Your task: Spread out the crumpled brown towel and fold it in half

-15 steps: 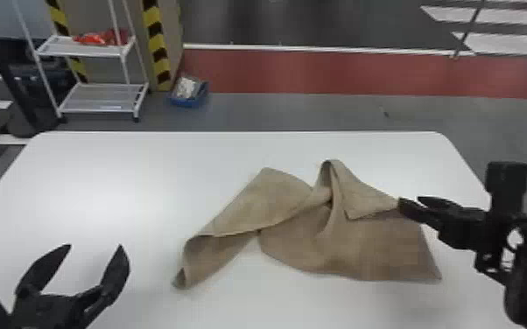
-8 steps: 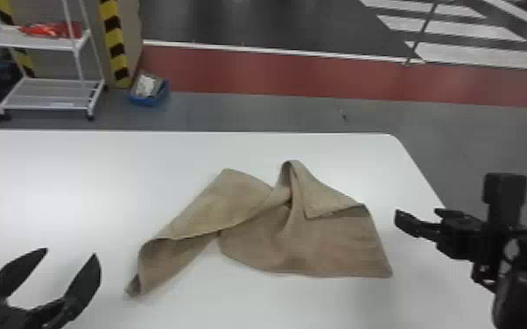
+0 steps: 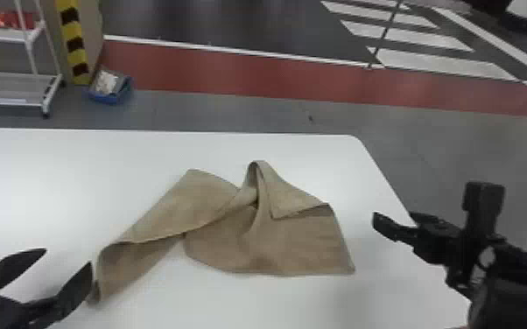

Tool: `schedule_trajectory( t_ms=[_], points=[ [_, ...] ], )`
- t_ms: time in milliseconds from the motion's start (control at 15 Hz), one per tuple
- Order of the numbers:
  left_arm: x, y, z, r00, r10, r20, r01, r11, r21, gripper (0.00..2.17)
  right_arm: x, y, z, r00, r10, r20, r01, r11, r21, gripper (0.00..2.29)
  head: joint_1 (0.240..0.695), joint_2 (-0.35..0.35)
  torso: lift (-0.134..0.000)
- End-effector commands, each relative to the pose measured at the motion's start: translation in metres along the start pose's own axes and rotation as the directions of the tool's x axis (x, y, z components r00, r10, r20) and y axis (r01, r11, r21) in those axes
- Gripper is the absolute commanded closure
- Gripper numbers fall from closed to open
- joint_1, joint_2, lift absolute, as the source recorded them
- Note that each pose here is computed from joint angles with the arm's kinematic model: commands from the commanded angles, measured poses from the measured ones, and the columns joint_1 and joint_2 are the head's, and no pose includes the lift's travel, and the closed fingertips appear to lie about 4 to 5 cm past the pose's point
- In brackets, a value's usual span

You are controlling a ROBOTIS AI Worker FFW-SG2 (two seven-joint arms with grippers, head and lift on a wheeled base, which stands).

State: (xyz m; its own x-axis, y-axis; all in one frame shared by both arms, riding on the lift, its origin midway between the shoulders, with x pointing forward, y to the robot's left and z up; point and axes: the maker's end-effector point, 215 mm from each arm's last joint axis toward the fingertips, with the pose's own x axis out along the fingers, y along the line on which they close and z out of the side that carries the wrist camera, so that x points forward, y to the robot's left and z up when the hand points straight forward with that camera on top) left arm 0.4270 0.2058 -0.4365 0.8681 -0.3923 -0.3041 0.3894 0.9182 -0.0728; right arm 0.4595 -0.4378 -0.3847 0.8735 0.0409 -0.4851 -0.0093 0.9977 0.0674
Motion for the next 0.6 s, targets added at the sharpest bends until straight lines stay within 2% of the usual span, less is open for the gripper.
schedule_trajectory(
  t_ms=[0,67,267,333,533],
  points=[
    [0.012,-0.007,-0.004,0.999,-0.019,-0.037,0.019,1.0,0.0,0.21,-0.003,-0.003,0.0,1.0,-0.002,0.004,0.002,1.0,0.008,0.07,0.695,-0.284,-0.124],
    [0.018,-0.009,-0.011,0.997,-0.033,-0.069,0.032,0.999,-0.014,0.21,-0.004,-0.002,-0.001,1.0,-0.002,0.003,0.002,1.0,0.01,0.07,0.695,-0.289,-0.124],
    [0.029,-0.025,-0.007,0.995,-0.065,-0.071,0.065,0.998,-0.016,0.21,-0.009,-0.008,-0.001,1.0,-0.015,0.003,0.015,1.0,0.014,0.07,0.695,-0.308,-0.124],
    [0.032,-0.027,-0.011,0.993,-0.071,-0.092,0.069,0.997,-0.027,0.22,-0.01,-0.01,-0.001,1.0,-0.018,0.004,0.017,1.0,0.016,0.07,0.695,-0.314,-0.124],
    [0.039,-0.03,-0.013,0.991,-0.081,-0.107,0.08,0.997,-0.016,0.55,-0.011,-0.01,-0.002,1.0,-0.011,0.007,0.011,1.0,0.023,0.07,0.695,-0.335,-0.124]
  ],
)
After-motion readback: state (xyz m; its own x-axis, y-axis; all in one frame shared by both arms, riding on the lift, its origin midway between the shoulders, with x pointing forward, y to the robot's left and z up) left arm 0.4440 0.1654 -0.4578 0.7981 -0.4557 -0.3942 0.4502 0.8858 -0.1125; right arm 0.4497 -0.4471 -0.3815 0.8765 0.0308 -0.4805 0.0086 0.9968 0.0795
